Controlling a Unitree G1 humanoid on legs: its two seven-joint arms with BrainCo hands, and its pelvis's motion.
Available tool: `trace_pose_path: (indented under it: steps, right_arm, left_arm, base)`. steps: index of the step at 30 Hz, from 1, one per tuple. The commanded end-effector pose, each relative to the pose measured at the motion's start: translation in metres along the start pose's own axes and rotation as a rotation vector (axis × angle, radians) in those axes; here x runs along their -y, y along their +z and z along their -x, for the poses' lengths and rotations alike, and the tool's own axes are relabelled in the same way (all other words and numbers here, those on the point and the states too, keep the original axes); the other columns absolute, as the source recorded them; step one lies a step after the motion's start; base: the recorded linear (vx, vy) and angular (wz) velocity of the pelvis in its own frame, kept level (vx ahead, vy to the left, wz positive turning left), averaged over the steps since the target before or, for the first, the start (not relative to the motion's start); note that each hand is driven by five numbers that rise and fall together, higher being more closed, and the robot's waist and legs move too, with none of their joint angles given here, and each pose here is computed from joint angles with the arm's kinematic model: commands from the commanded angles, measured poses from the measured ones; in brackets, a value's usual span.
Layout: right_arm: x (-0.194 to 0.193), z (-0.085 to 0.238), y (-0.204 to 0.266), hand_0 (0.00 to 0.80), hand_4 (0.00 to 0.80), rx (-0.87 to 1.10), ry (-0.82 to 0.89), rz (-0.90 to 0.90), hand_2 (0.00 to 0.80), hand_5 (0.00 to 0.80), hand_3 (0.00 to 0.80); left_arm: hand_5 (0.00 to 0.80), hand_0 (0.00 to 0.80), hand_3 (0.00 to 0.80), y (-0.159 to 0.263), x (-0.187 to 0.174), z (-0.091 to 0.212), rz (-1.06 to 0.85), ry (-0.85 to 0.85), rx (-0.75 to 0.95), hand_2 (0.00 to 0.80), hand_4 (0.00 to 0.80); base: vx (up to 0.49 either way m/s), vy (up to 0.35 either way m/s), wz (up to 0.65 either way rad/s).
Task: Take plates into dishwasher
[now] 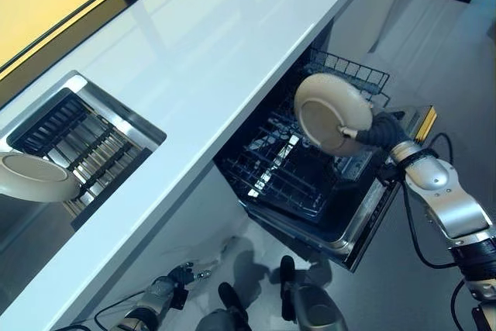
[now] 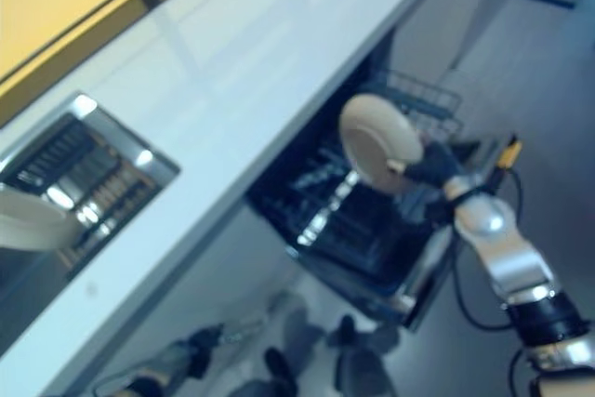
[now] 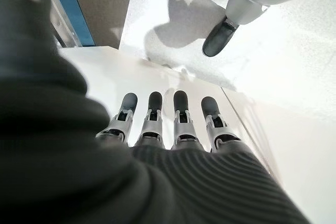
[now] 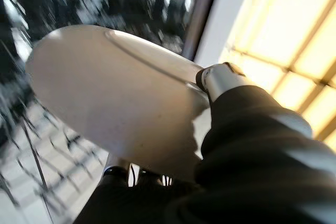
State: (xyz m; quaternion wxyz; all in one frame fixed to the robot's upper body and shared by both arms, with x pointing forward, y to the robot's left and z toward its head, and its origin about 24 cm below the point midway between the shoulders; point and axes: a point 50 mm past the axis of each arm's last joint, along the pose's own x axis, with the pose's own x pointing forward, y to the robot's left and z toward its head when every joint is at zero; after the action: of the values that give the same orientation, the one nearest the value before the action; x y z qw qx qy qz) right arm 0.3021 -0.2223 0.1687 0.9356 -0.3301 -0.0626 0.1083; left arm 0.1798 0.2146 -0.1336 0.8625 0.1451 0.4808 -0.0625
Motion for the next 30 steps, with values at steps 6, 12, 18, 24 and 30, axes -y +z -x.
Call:
trace_pose_path:
  steps: [6,12,18,24,30]
  right_arm:
    - [-0.017,-0.013,0.013,0.8,0.8,0.048,0.061,0.042,0.8,0.8,0.8]
    - [-0.034,-0.012,0.006,0.8,0.8,0.029,0.111,0.049,0.8,0.8,0.8]
    - [-0.051,-0.012,-0.004,0.8,0.8,-0.005,0.145,0.079,0.8,0.8,0.8]
    - [-0.064,-0.013,-0.016,0.8,0.8,-0.052,0.163,0.103,0.8,0.8,0.8]
    - [-0.071,-0.012,-0.022,0.8,0.8,-0.062,0.155,0.198,0.8,0.8,0.8]
  left_arm:
    - [0.0,0.0,0.0,0.009,-0.015,0.001,0.022,0.046,0.029,0.0,0.0]
    - [0.0,0.0,0.0,0.01,-0.012,0.001,0.03,0.044,0.03,0.0,0.0]
    - [0.0,0.0,0.0,0.013,-0.01,0.001,0.023,0.037,0.033,0.0,0.0]
    - [0.0,0.0,0.0,0.015,-0.006,0.0,0.018,0.031,0.038,0.0,0.0]
    - [0.0,0.0,0.0,0.014,-0.004,0.0,0.017,0.028,0.035,0.0,0.0]
  base:
    - [-0.005,0.011,0.18]
    - [0.004,0.025,0.13]
    - [0.002,0.026,0.05]
    - [0.002,0.006,0.0]
    - [0.006,0.011,0.01]
